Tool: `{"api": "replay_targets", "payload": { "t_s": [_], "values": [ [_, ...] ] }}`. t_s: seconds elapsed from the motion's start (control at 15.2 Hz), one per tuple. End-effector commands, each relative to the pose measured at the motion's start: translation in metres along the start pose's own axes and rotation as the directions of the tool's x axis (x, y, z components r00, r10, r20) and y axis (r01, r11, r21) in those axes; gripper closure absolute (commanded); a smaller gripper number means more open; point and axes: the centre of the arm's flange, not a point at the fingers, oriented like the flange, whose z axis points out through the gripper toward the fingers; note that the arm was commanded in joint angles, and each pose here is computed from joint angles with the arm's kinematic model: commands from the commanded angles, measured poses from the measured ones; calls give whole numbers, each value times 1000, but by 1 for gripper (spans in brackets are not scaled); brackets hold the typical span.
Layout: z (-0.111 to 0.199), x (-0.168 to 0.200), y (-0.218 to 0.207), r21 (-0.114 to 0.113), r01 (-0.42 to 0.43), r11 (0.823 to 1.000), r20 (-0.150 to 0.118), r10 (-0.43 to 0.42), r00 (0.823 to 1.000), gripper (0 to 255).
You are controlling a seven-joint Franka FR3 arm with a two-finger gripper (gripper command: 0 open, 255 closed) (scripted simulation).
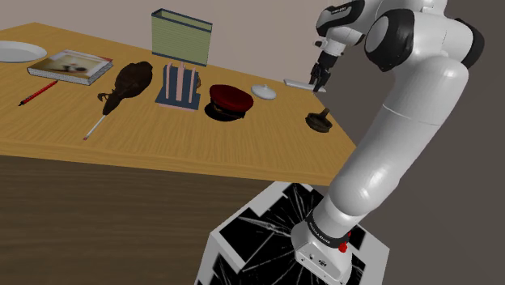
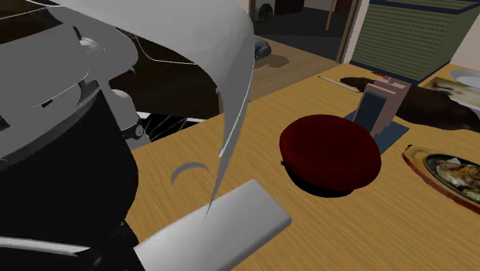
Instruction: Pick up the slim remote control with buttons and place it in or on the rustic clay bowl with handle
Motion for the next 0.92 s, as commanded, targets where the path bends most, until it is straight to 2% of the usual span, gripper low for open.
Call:
{"api": "replay_targets", "payload": {
  "t_s": [0.0, 0.53, 0.86],
  "values": [
    [0, -26, -13, 0, 2, 1000, 0, -2, 1000, 255],
    [-4, -131, -54, 0, 2, 1000, 0, -2, 1000, 255],
    [22, -131, -53, 0, 2, 1000, 0, -2, 1000, 255]
  ]
}}
